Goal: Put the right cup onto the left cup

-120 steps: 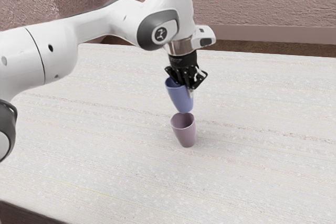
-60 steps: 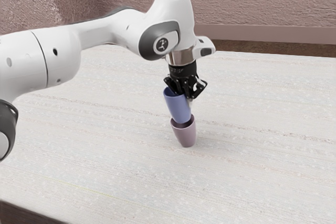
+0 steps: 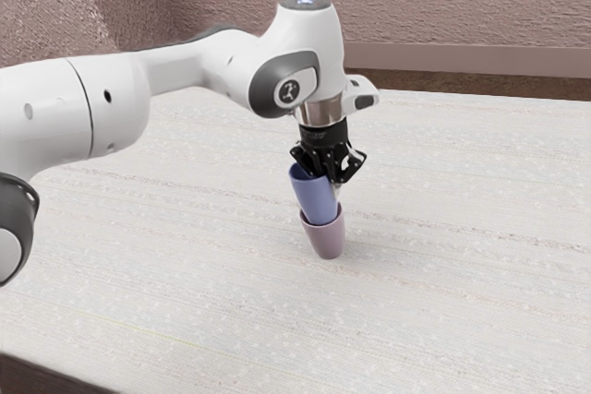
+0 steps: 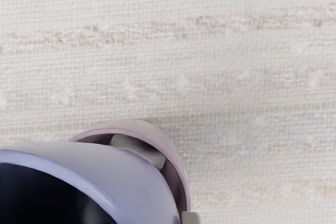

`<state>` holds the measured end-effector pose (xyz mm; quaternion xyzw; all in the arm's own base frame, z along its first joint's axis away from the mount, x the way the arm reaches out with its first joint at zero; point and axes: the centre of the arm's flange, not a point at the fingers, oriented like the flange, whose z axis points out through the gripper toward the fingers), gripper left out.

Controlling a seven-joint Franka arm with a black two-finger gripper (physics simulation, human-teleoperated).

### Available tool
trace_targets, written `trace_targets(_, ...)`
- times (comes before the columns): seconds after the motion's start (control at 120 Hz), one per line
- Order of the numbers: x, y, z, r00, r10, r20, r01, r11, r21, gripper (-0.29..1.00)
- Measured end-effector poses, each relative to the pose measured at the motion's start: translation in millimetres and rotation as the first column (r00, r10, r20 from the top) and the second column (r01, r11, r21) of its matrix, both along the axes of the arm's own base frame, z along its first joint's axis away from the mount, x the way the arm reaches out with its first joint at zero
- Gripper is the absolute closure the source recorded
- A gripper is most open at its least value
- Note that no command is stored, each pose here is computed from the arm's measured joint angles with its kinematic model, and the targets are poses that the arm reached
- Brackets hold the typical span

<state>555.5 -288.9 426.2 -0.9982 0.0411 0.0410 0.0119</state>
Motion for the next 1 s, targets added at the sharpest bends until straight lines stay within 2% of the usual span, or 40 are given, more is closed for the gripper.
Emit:
trace_targets(0.225, 0, 0, -8, 1.000, 0.017, 0.003, -0.017, 1.000, 0.000, 0.77)
trace_targets(0.425, 1, -1, -7, 1.000, 0.028, 0.008, -0.028, 1.000, -0.009, 0.35)
trace_targets(0.608, 1, 0, -4, 0.999, 0.036, 0.013, -0.036, 0.999, -0.013, 0.16)
trace_targets(0.85, -20, -6, 83, 0.993, 0.020, 0.118, -0.012, 0.997, -0.073, 0.07)
trace_targets(1.0, -19, 17, 122, 0.987, 0.014, 0.160, -0.001, 0.997, -0.081, 0.04)
